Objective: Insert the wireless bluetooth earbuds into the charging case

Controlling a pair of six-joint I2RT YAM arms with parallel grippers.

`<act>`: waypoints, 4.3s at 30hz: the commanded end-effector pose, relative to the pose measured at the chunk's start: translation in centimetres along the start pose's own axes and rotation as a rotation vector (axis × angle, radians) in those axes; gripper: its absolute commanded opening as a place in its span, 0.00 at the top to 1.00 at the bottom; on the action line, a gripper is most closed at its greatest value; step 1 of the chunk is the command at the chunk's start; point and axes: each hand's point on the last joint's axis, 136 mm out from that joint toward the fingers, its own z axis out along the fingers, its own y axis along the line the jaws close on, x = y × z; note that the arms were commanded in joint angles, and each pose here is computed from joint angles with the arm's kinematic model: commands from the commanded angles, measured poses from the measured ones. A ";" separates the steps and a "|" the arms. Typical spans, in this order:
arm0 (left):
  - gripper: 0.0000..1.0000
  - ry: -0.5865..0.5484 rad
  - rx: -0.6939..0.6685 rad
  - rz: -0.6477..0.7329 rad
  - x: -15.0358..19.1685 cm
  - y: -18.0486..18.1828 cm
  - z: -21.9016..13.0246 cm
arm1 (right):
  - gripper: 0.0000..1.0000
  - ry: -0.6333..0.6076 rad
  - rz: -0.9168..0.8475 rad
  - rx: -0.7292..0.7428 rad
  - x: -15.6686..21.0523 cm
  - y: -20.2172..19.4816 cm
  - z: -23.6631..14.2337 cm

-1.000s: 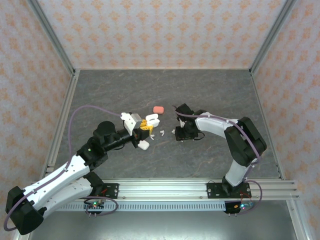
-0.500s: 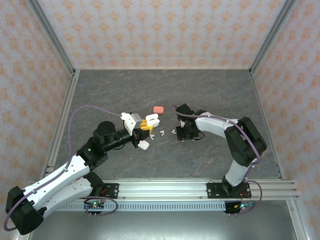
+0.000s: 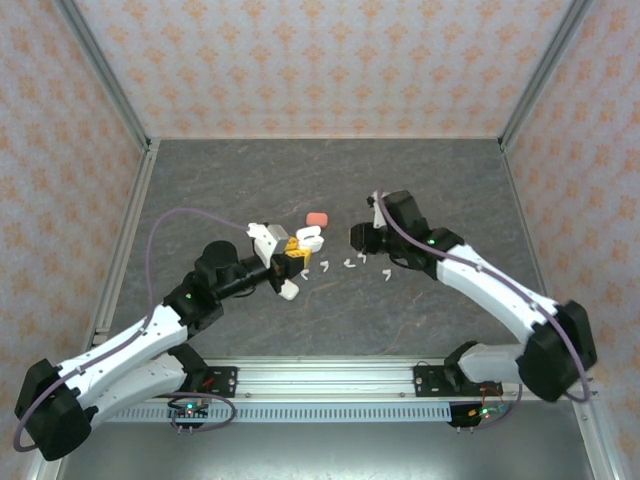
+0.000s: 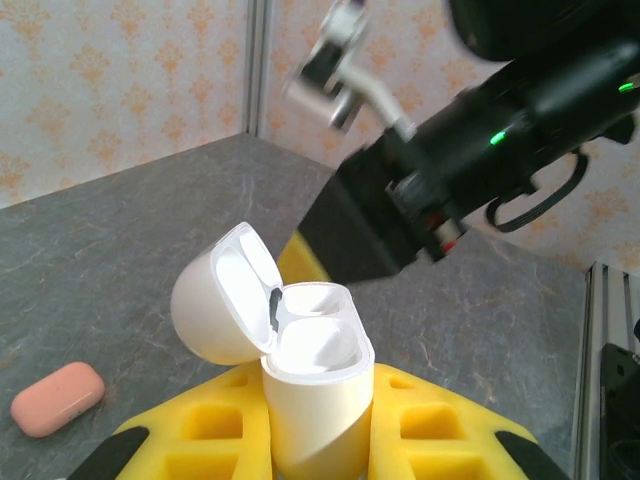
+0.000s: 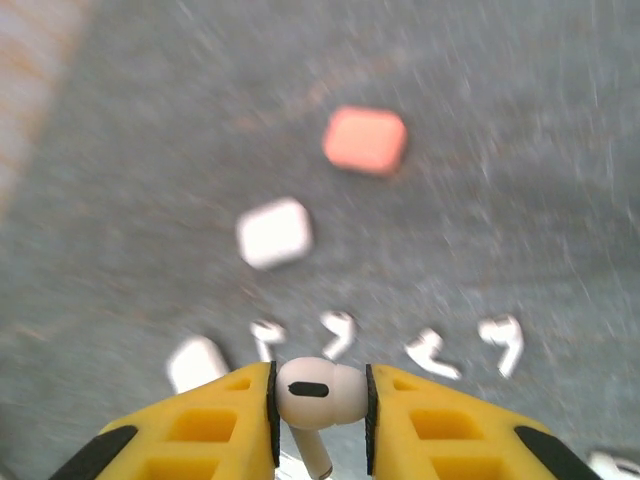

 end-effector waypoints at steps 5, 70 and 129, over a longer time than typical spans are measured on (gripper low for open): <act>1.00 -0.102 0.026 0.010 -3.1 -0.4 1.4 | 0.73 -0.304 0.063 -0.273 -5.4 5.5 -6.5; 1.00 -0.132 0.001 0.001 -4.2 -1.0 6.2 | 0.74 -0.314 -0.016 -0.412 -2.8 11.2 -5.5; 1.00 -0.151 -0.026 0.008 -3.9 -0.8 4.7 | 0.57 -0.176 -0.039 -0.306 -1.6 10.4 -4.1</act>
